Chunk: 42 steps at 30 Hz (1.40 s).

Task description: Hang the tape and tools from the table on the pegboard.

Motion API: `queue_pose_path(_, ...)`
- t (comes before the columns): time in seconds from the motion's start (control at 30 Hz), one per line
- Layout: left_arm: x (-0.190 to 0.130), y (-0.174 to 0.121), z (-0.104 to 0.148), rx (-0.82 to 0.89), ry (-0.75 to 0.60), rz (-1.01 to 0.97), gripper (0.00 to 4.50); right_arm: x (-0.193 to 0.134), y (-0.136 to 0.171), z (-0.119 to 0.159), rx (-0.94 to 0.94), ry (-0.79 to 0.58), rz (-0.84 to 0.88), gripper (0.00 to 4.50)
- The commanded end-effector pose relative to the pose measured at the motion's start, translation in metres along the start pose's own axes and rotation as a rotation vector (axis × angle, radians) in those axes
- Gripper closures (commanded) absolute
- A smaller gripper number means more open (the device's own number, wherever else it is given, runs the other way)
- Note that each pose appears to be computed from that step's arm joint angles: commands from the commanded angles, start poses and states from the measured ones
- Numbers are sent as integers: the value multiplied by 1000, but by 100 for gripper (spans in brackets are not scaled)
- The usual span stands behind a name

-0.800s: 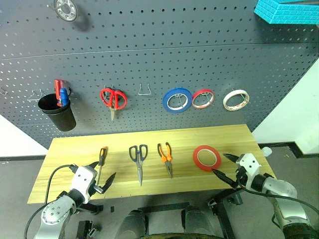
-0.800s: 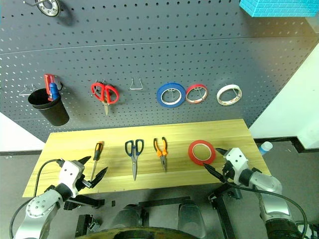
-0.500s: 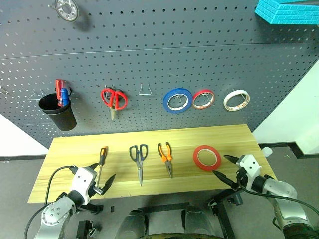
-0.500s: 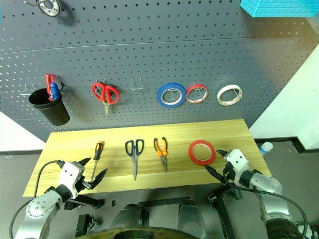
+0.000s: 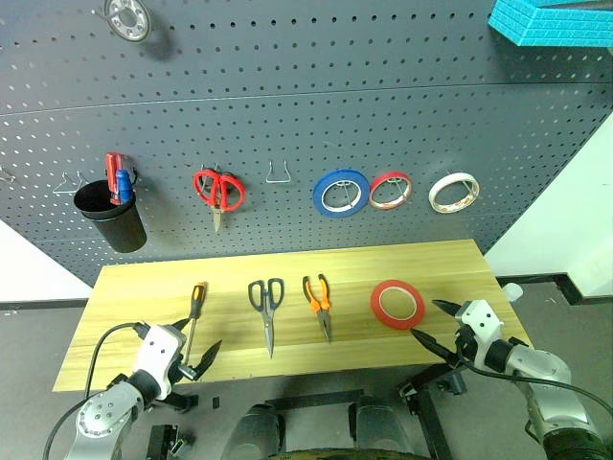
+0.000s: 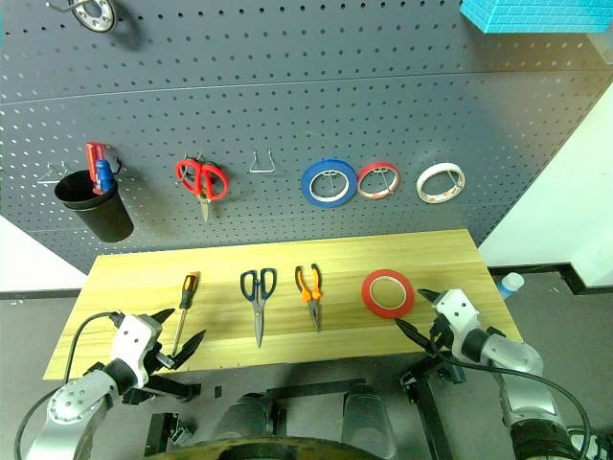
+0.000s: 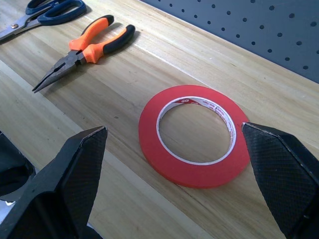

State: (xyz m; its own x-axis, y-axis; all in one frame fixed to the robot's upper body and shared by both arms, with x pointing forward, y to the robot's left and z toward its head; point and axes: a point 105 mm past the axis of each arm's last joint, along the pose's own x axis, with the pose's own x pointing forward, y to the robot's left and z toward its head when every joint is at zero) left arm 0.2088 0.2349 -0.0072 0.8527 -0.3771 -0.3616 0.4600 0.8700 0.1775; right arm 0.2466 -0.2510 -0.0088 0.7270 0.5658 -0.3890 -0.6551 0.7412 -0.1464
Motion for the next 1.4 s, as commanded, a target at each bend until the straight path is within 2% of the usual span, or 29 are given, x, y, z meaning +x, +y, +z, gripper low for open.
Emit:
queue_pose_path(0.03,-1,2,9,22,-22,-2,6,-1,-2,6,-28,-19,-3,0)
queue_pose_path(0.7,0,-1,7,32,-18,-23,6,11,7,7,8,9,47,0)
queue_pose_path(1.07,12,-32,34,60,-118,-233,6,69,23,16,-64,155,81,0)
queue_pose_path(1.4,26,-48,37,123,-106,-374,6,96,22,12,-99,288,84,0)
